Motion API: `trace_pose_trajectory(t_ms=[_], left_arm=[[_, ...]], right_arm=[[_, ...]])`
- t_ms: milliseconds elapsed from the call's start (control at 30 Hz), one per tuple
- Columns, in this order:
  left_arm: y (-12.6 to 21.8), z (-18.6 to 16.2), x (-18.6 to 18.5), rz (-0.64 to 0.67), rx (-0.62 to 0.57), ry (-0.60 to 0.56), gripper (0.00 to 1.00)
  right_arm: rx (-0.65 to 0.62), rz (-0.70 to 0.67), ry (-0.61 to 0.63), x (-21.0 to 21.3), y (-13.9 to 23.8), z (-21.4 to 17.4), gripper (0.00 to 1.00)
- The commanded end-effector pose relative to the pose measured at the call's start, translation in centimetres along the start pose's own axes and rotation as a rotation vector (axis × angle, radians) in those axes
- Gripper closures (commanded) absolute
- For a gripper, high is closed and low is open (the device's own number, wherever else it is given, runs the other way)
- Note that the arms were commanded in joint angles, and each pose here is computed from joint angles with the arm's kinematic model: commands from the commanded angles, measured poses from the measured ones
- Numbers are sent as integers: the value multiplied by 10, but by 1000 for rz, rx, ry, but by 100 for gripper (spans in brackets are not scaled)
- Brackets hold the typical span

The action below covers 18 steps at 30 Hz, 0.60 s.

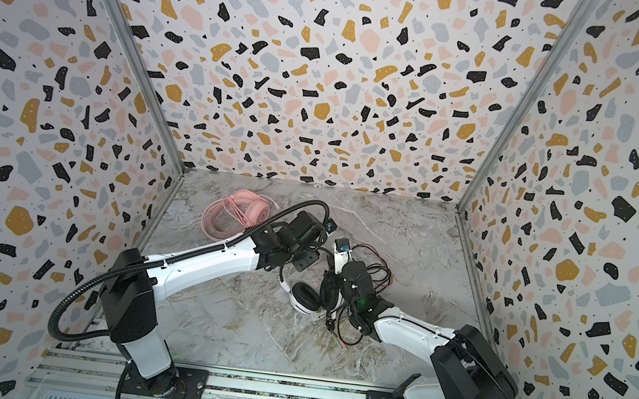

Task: Wrap the headphones

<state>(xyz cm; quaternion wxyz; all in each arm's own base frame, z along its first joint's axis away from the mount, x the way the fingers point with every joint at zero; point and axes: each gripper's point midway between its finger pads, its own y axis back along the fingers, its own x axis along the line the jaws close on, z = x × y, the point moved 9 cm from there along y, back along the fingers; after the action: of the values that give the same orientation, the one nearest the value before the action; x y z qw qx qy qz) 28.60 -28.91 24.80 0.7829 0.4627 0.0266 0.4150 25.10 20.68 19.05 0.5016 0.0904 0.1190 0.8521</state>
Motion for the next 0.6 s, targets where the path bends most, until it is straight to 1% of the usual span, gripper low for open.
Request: trace_pose_trajectory(t_ms=[0, 133, 233, 300, 400, 467, 567], left_arm=[[5, 8, 9, 74, -30, -2, 63], [0, 6, 7, 75, -20, -3, 81], [-1, 3, 8, 97, -16, -7, 90], [-1, 4, 9, 106, -20, -8, 94], [0, 3, 10, 123, -30, 2, 100], [0, 1, 13, 148, -36, 9, 100], [-1, 0, 20, 138, -43, 47, 100]], right_arm=[[-113, 30, -15, 7, 4, 26, 87], [-143, 54, -17, 10, 11, 31, 86], [-150, 62, -19, 10, 14, 30, 85], [-155, 73, -19, 11, 15, 32, 83], [-169, 91, -19, 11, 20, 32, 73], [-179, 82, -12, 9, 24, 32, 61], [-197, 58, -19, 5, 31, 33, 53]])
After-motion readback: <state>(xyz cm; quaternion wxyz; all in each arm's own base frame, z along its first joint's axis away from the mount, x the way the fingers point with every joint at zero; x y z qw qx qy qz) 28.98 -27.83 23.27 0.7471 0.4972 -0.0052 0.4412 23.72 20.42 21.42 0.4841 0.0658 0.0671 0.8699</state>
